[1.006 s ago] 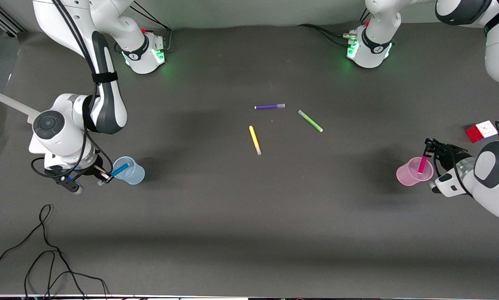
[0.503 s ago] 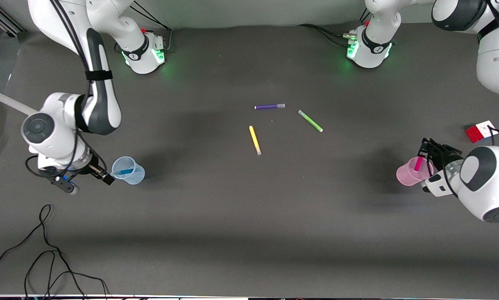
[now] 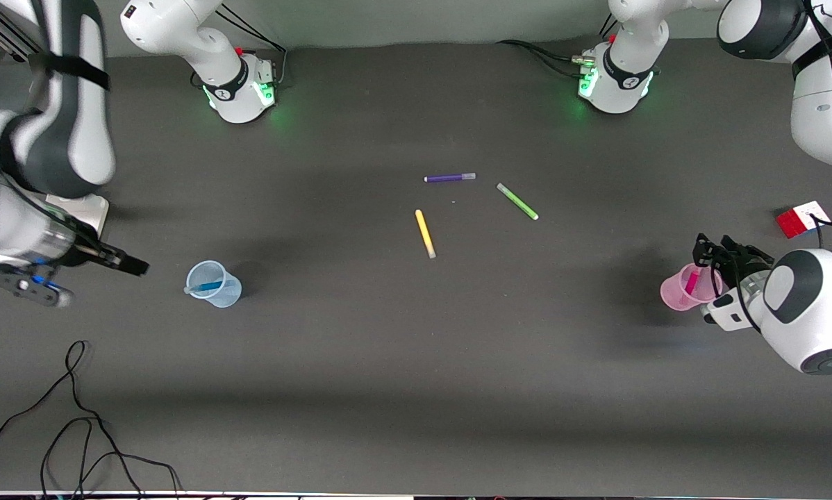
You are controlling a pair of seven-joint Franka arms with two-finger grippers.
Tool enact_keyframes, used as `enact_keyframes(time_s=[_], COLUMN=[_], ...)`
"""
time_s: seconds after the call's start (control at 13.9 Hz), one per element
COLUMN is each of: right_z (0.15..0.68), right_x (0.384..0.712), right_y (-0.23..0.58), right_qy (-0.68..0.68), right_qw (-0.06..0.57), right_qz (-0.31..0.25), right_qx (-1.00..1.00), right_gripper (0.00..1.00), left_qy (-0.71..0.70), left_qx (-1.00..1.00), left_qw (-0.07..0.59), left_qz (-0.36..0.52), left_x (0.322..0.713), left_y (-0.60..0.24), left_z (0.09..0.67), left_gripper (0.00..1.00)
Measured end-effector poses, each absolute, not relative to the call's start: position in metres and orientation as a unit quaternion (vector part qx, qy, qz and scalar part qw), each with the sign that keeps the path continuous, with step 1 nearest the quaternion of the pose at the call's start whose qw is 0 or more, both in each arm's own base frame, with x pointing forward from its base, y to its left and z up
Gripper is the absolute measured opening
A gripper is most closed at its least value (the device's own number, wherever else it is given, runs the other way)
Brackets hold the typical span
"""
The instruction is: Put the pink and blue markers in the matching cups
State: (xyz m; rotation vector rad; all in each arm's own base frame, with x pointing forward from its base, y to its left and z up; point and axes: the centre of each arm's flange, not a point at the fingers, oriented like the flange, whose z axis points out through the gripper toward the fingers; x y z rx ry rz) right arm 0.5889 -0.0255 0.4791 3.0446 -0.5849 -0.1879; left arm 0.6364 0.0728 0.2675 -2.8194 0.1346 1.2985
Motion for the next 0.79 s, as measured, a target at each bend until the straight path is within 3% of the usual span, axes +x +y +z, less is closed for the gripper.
enact_keyframes(time_s=[0.22, 0.29, 0.79], right_z=[0.516, 0.526, 0.551], right_x=[0.585, 0.585, 0.582], right_y=[-0.025, -0.025, -0.026], right_qy=[-0.179, -0.179, -0.177], right_qw=[0.003, 0.001, -0.01], right_qz=[-0.067, -0.066, -0.069], right_qx=[0.982, 0.982, 0.982], right_gripper=[1.0, 1.0, 1.0], left_qy=[0.047, 0.048, 0.04], left_qx=[-0.912, -0.914, -0.943], left_qw=[0.027, 0.032, 0.051], left_qz=[0.406, 0.401, 0.326], left_x=[0.644, 0.648, 0.664], left_y=[0.065, 0.062, 0.055], left_z=[0.281, 0.29, 0.389], left_gripper=[0.96, 1.0, 1.0])
